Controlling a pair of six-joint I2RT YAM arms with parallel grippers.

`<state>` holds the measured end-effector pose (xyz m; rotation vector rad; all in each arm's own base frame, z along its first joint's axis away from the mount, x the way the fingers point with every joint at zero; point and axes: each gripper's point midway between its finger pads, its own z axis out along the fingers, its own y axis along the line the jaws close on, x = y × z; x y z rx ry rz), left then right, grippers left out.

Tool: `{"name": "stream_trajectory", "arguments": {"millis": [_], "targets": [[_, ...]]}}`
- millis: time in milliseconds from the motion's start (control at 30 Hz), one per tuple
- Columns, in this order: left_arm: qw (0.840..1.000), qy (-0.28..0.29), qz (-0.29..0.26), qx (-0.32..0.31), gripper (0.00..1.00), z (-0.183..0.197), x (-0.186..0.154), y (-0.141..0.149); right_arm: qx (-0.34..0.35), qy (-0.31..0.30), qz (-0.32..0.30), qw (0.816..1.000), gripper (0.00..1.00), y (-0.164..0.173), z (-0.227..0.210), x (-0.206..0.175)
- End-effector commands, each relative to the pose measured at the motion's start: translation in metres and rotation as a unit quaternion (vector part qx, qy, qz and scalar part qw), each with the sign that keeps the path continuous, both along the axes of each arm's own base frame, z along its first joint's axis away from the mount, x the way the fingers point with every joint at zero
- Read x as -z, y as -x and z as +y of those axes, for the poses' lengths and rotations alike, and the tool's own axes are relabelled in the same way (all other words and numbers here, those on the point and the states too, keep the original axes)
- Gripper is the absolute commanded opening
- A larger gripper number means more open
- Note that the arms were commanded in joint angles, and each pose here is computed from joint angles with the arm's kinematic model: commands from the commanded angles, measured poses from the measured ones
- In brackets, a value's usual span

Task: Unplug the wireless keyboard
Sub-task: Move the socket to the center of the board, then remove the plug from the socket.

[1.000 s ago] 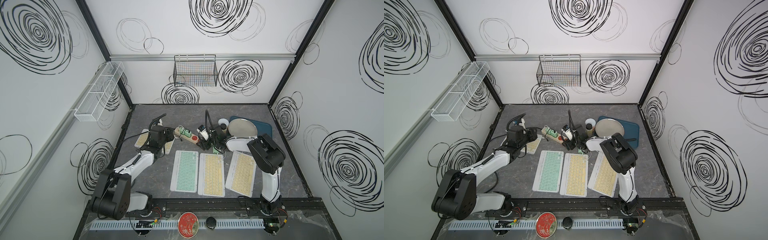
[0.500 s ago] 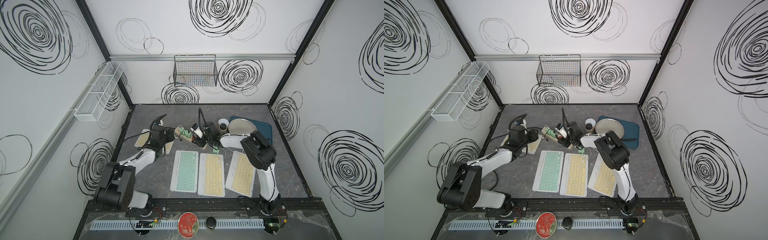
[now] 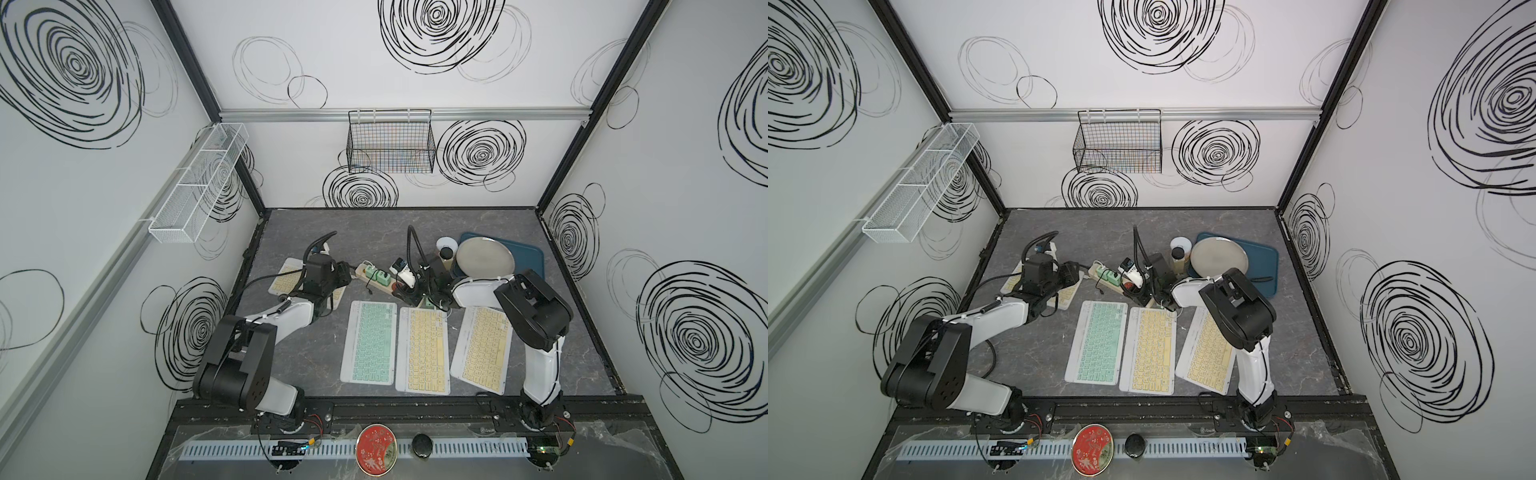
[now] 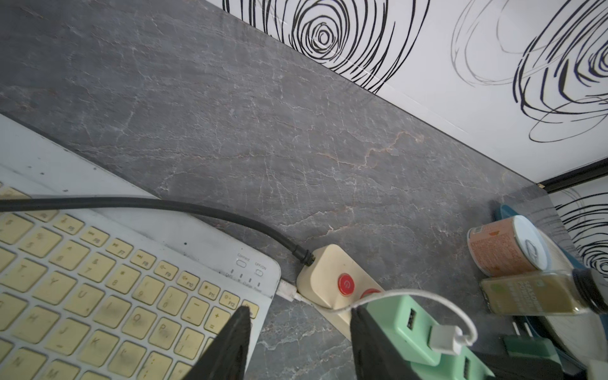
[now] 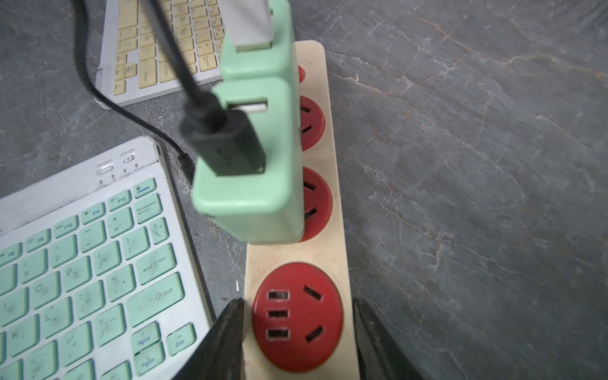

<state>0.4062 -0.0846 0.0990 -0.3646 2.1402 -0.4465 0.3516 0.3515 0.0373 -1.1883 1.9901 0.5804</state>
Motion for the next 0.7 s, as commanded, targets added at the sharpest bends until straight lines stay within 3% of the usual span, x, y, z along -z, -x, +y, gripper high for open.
{"name": "stream_trajectory", "arguments": {"millis": [0,300,667], "targets": [[0.999,0.028,-0.021,0.024,0.46,-0.015,-0.002,-0.008,-0.015,-0.027,-0.001,1.0,0.52,0.004,0.01,-0.008],[0.999,0.026,-0.026,0.024,0.39,-0.018,-0.001,-0.029,-0.008,-0.093,-0.046,0.995,0.59,0.003,0.022,-0.063],[1.0,0.011,0.015,0.019,0.34,-0.015,0.021,-0.068,-0.003,-0.11,-0.042,0.993,0.6,-0.011,0.042,-0.064]]}}
